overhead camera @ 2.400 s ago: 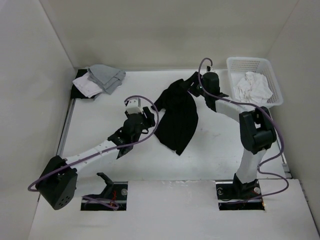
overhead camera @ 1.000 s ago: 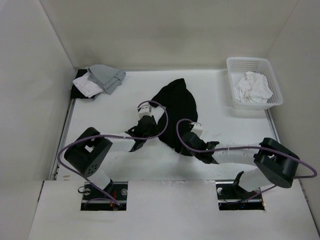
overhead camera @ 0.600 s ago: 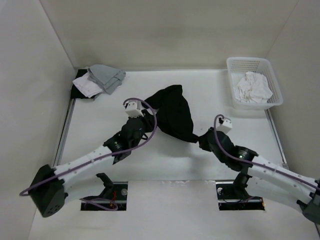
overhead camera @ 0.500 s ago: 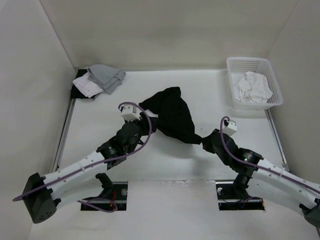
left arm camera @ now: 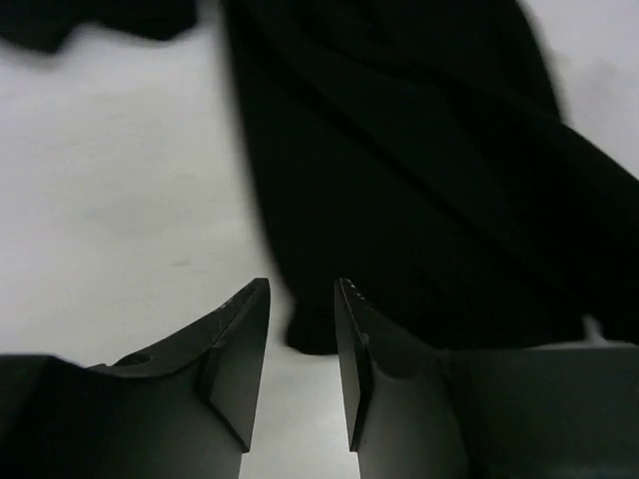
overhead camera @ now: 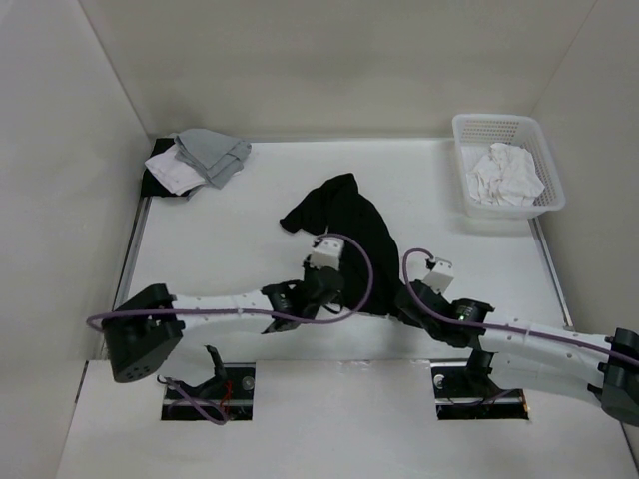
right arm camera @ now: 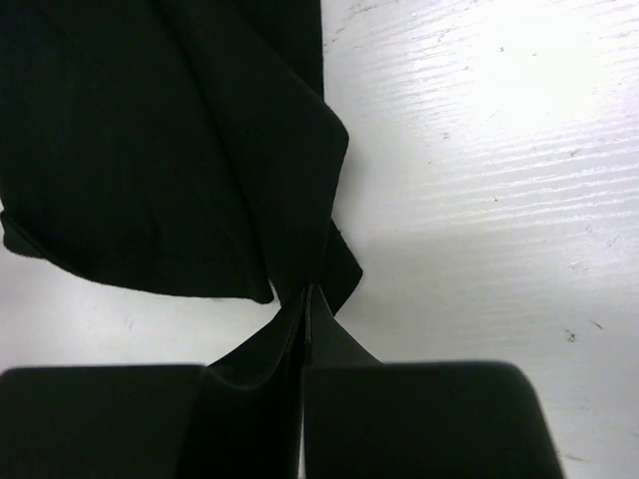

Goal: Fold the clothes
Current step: Flatten the tank top out

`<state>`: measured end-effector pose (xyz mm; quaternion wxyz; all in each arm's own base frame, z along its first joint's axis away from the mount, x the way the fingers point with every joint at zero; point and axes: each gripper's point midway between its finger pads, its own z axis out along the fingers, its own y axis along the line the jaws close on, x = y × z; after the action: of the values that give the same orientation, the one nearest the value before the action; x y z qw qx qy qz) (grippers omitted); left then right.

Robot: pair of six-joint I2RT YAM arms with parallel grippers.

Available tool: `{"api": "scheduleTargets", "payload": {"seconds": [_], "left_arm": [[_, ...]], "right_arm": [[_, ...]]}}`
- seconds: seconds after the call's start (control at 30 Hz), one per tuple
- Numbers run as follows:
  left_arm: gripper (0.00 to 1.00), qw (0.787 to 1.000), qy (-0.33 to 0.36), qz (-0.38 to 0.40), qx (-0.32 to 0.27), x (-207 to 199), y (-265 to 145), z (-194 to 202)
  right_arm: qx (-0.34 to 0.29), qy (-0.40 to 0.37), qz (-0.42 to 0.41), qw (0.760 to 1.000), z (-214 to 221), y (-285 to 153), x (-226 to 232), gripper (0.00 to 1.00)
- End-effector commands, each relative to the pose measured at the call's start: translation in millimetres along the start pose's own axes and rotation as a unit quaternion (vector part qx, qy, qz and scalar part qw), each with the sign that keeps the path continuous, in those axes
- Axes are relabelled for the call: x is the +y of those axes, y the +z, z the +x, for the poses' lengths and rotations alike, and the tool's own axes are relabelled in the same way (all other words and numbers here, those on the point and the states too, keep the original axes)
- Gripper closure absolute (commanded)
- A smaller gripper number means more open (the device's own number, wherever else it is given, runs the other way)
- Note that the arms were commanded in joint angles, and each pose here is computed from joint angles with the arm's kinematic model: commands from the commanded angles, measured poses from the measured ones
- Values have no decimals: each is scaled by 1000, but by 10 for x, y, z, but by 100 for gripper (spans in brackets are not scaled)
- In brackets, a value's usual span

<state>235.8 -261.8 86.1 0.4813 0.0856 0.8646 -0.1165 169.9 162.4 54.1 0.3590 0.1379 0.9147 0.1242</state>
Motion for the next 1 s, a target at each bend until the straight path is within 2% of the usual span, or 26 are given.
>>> {"api": "scheduleTargets", "payload": {"seconds": [0.0, 0.07, 0.17, 0.3, 0.4, 0.57, 0.63, 0.87, 0.97], "left_arm": [[70, 990, 55, 118, -59, -844, -173, -307], [70, 983, 88, 146, -62, -1101, -196, -193], [64, 976, 127, 162, -66, -1377, -158, -131], [64, 972, 139, 182, -50, -1689, -14, 17], [65, 975, 127, 179, -38, -1813, 73, 135], [65, 985, 112, 130, -30, -1766, 230, 241], [64, 989, 86, 118, -22, -1752, 246, 275], [62, 991, 7, 134, -22, -1854, 230, 205], [61, 990, 9, 140, -6, -1868, 296, 287]], "right_arm": [[-30, 41, -12, 999, -102, 5, 55, 100], [-40, 67, -3, 997, -149, 21, -20, 100], [-63, 101, 16, 993, -256, 13, -151, 100], [-105, 150, 31, 983, -470, -46, -321, 100], [-120, 178, 21, 976, -580, -70, -393, 100], [-142, 207, 17, 968, -783, -62, -541, 100], [-143, 219, -1, 965, -847, -40, -525, 100], [-102, 229, -45, 967, -723, 91, -422, 100], [-87, 218, -58, 970, -615, 77, -319, 100]]}}
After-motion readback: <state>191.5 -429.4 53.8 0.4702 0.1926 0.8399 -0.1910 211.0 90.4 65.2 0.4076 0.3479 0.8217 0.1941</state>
